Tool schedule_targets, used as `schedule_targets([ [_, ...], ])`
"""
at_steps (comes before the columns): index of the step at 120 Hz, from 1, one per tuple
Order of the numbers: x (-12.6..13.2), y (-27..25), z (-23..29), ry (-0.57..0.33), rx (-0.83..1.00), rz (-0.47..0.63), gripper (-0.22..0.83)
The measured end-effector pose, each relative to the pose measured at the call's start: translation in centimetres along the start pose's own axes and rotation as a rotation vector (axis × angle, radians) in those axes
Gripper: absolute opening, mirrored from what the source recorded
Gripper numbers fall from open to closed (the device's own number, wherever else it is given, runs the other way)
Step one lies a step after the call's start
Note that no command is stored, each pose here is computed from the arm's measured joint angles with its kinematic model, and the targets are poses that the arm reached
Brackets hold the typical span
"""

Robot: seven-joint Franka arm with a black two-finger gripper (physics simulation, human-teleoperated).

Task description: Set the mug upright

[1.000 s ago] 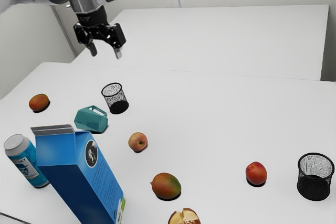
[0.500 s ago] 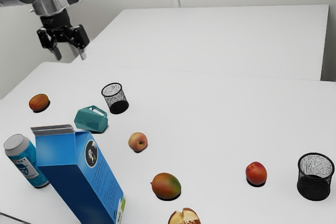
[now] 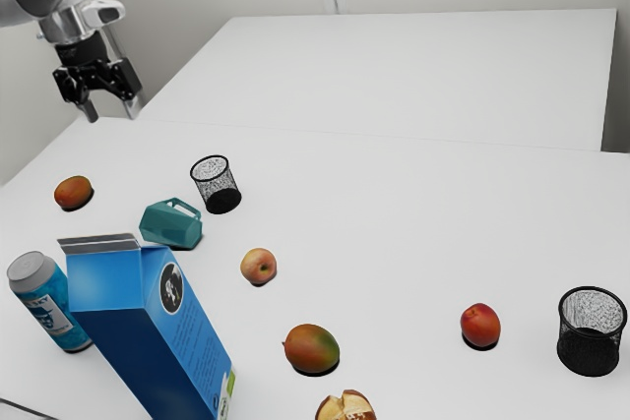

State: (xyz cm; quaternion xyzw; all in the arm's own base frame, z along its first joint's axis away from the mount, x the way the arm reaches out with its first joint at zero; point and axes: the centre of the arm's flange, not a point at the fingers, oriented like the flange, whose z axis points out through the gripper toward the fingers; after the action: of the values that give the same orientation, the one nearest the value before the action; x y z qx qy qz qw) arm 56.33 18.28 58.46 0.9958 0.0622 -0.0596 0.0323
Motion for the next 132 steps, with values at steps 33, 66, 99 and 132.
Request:
schedule_targets([
  [33,2.2,-5.4,4.1,-0.038,-0.068,0.023,0.58],
  [66,3.9,-8.6,8.5,-0.033,-0.147,0.064,0.58],
  [99,5.6,-9.8,13.1,0.0,-0.224,0.098,0.58],
  [132,5.1,-10.1,18.6,0.015,-0.312,0.088,0.58],
])
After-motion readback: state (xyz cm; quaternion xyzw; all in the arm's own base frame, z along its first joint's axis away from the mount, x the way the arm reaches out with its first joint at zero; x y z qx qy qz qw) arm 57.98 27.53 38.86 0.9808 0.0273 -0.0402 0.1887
